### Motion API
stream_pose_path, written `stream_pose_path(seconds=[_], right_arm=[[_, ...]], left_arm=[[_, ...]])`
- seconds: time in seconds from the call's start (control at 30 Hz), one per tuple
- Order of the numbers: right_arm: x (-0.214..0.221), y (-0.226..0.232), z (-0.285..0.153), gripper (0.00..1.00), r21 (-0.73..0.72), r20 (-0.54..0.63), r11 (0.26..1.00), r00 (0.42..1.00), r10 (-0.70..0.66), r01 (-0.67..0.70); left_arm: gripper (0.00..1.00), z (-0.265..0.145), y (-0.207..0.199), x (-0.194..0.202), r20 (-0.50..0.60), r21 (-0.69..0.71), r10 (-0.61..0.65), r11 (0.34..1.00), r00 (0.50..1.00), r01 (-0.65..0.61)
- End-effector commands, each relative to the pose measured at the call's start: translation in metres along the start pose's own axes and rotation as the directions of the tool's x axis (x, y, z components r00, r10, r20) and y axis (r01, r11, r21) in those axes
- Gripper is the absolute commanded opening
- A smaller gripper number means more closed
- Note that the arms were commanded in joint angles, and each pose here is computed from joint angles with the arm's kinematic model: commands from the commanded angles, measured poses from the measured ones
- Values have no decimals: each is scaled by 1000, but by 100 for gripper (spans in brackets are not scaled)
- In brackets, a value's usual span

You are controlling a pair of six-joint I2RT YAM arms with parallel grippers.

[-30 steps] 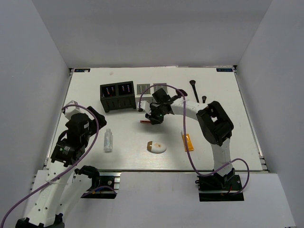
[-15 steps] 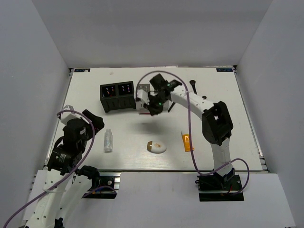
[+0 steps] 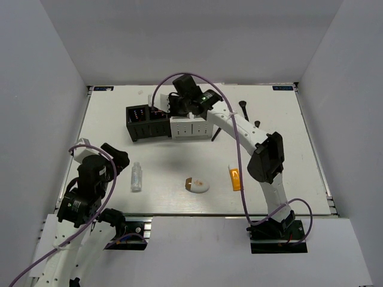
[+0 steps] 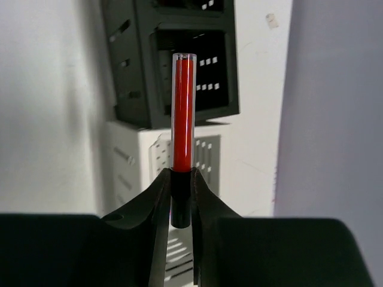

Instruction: Organize the makeup

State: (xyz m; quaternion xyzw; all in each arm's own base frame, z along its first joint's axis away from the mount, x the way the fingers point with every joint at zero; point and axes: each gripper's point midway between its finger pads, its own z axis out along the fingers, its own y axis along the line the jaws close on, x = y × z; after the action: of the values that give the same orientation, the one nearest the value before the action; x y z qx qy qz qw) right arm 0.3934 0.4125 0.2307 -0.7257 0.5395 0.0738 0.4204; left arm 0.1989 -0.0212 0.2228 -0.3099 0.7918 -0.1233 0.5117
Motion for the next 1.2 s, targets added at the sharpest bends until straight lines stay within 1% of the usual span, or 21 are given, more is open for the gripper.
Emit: stream_pose_path(seconds=[0.0, 0.1, 0.13, 0.17, 0.2, 0.43, 0.6, 0.87, 1.0, 1.17], right_arm=[[-26, -48, 12, 0, 223, 29, 971, 995, -96, 87], [-46, -54, 30, 0, 288, 38, 944, 984, -177, 159], [-46, -58, 32, 0, 305, 38, 939, 983, -179, 159], [-56, -53, 37, 0, 307, 44, 931, 974, -223, 199], [-51, -57, 39, 0, 328, 6, 920, 973, -230, 215], [-68, -47, 66, 0, 370, -18, 863, 932, -363, 343], [-69, -37, 82, 0, 366, -58, 816, 886, -459, 447], [-52, -24, 104, 0, 323, -122, 764, 825, -552, 559], [-48, -19, 110, 0, 306, -127, 747, 803, -582, 590], [-49, -9, 118, 0, 286, -123, 709, 758, -640, 645]], left_arm=[[97, -2, 6, 0, 9, -20, -4, 1000, 1000, 4], [97, -4, 8, -1, 15, -21, -13, 1000, 1000, 13], [97, -4, 8, -1, 16, -22, -13, 1000, 1000, 13], [97, -5, 9, -1, 17, -23, -18, 1000, 1000, 18], [97, -5, 10, -1, 20, -27, -20, 999, 1000, 21], [97, -12, 18, 0, 36, -30, -42, 999, 998, 43], [97, -12, 18, 0, 38, -25, -44, 999, 998, 45], [97, -15, 17, -3, 53, -12, -54, 998, 997, 55], [97, -16, 18, -4, 61, -10, -59, 998, 996, 59], [97, -15, 18, -3, 59, -10, -59, 998, 996, 60]])
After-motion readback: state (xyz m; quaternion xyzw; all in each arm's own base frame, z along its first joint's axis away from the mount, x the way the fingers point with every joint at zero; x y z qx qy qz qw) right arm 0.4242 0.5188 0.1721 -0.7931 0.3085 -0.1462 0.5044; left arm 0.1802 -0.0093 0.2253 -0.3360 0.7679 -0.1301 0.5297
